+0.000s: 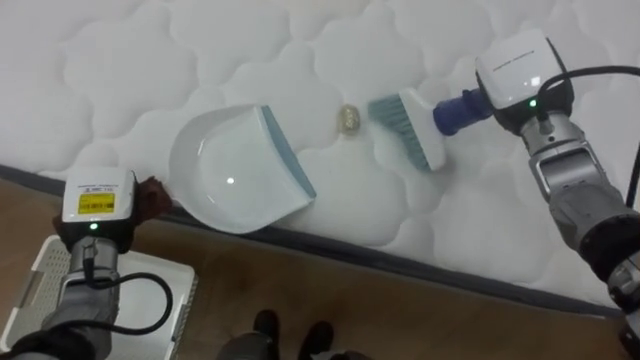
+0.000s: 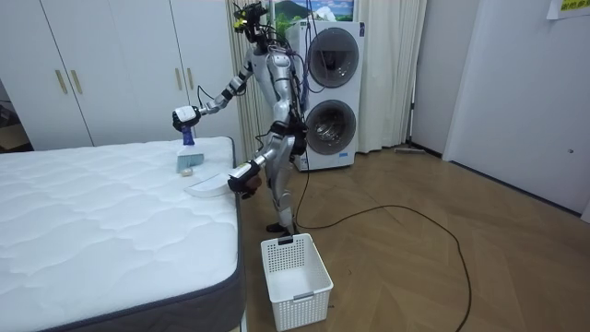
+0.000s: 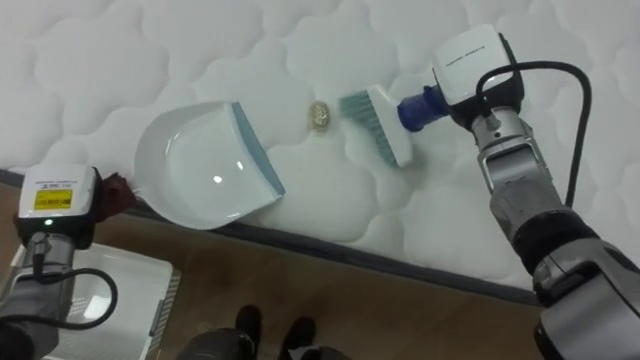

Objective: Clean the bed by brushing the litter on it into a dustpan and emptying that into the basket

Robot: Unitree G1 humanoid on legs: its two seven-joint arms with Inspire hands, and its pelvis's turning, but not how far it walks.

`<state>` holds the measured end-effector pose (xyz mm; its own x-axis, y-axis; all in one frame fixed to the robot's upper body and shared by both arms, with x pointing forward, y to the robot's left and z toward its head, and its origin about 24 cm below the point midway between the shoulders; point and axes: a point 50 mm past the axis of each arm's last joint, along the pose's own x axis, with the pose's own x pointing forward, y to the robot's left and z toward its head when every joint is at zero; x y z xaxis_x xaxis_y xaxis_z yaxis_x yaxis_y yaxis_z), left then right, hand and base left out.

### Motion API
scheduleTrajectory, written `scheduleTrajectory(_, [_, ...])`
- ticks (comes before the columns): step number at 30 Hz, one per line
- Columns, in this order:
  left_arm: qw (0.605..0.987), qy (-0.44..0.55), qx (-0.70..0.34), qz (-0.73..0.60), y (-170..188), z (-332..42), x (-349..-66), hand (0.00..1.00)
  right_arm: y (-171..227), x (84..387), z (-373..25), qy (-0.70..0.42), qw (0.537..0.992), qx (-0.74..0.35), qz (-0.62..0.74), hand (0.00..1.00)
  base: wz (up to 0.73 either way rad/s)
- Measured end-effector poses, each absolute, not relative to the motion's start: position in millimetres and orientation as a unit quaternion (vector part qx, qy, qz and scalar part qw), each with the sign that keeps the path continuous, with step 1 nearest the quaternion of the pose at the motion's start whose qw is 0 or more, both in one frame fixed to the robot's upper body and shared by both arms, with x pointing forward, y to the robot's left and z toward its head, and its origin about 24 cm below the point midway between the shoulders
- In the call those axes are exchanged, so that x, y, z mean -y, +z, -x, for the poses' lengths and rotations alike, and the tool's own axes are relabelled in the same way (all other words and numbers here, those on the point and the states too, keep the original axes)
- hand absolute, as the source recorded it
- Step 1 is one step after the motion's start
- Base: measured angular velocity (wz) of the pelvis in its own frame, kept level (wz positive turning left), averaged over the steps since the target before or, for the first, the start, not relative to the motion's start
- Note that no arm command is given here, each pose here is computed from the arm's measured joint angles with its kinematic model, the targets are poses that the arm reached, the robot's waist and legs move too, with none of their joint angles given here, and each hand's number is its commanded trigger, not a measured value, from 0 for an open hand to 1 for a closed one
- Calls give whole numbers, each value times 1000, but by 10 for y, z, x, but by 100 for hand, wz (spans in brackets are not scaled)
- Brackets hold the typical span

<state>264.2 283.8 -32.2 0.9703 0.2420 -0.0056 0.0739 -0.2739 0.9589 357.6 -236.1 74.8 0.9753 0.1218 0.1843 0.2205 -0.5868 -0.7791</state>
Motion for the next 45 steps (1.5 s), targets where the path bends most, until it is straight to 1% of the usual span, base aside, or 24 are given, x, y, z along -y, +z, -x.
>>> scheduleTrajectory(5, [596,69,-100,-794,-320,-2651,-2828,100,749,2335,-3580,-56,446,99,888,100,0])
scheduleTrajectory(12, [603,64,-95,-790,-316,-2685,-2752,100,740,2377,-3580,-59,456,79,885,100,0])
scheduleTrajectory(23, [596,64,-93,-795,-310,-2693,-2733,100,734,2408,-3566,-69,454,88,884,100,0])
scheduleTrajectory(33, [588,66,-83,-802,-311,-2701,-2689,100,733,2318,-3578,-75,461,108,878,100,0])
scheduleTrajectory(45, [591,65,-76,-800,-329,-2691,-2647,100,715,2203,-3589,-75,469,119,872,100,0])
